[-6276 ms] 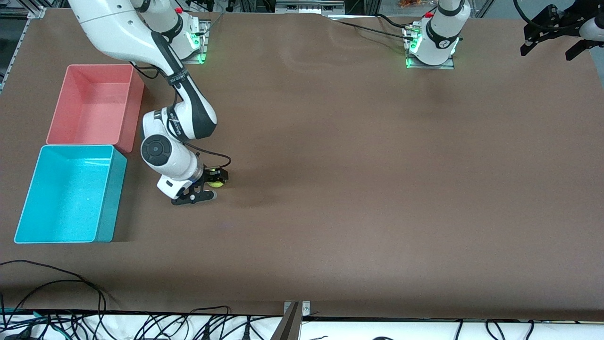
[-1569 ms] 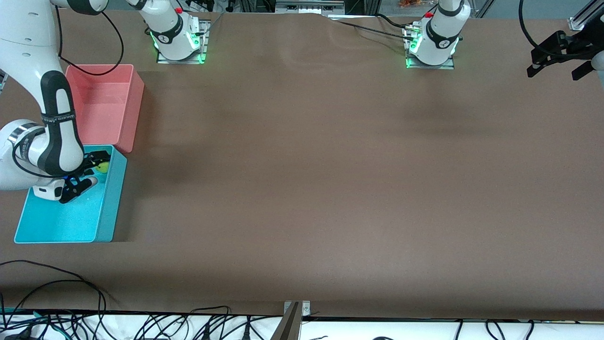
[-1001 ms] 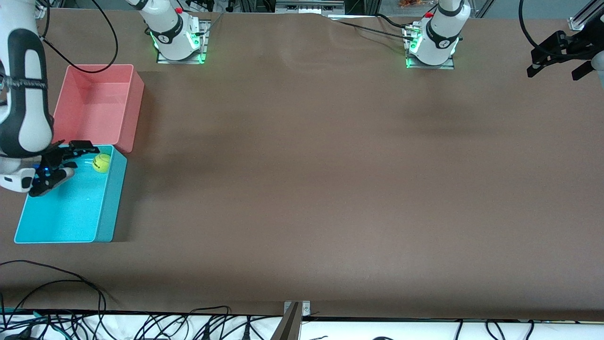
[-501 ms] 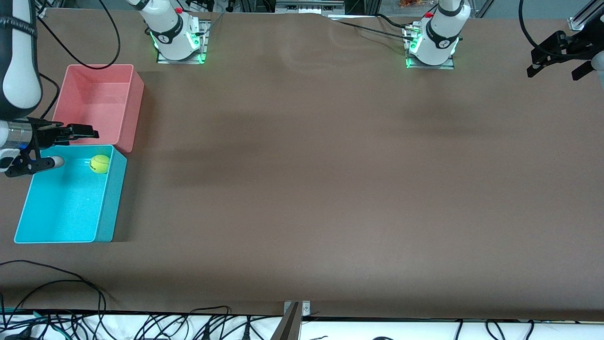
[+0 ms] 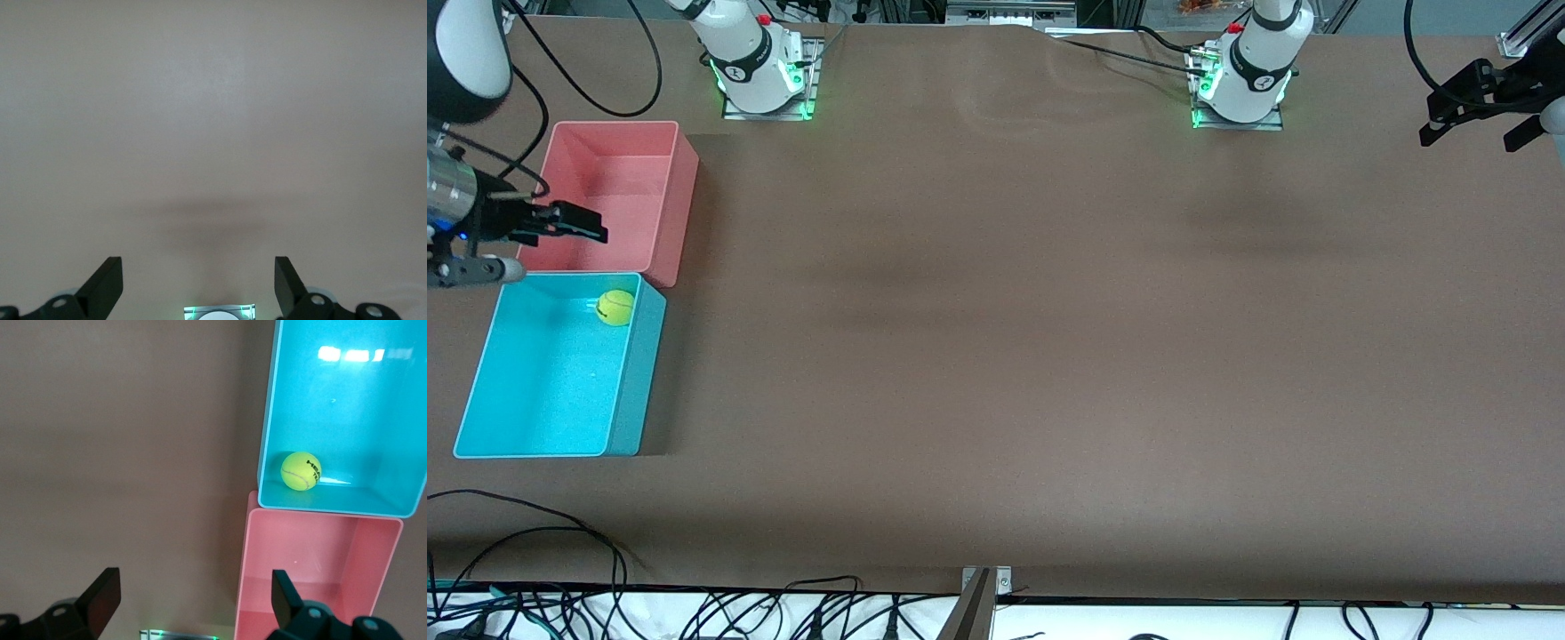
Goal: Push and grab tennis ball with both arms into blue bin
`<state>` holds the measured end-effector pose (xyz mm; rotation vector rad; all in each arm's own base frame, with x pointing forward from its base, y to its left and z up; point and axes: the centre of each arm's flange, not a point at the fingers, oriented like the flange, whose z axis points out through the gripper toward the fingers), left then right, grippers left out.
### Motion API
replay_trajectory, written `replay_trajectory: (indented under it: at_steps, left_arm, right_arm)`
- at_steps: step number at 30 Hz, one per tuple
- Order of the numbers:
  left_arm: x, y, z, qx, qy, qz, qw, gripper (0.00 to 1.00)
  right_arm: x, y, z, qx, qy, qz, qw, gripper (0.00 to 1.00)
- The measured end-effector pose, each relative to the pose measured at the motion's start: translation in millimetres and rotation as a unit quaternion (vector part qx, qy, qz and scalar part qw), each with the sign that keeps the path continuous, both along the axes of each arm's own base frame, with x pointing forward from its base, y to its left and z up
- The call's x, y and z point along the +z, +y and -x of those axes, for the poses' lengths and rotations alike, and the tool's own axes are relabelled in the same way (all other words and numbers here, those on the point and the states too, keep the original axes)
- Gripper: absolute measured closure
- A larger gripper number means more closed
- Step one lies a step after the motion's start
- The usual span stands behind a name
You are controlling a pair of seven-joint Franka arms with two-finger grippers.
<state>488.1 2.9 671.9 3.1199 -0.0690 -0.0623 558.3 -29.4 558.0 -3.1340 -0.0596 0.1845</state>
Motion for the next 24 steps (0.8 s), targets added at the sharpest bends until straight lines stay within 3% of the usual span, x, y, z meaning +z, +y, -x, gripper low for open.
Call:
replay_trajectory:
  at_steps: [7,13,24]
  left_arm:
    - [-0.8,0.0,-0.5,0.0,0.001,0.0,1.0,0.0]
    - [-1.0,0.0,-0.7,0.004,0.001,0.0,1.0,0.0]
    - [-1.1,-0.1,-0.7,0.008,0.001,0.0,1.0,0.0]
  right_arm:
    - [34.3,-1.3,17.0,-0.003,-0.025,0.0,1.0,0.0]
    - [51.9,-5.4,27.9,-0.009,-0.009,-0.001,1.0,0.0]
    - [70.7,-5.5,33.8,-0.01,-0.002,-0.002,1.0,0.0]
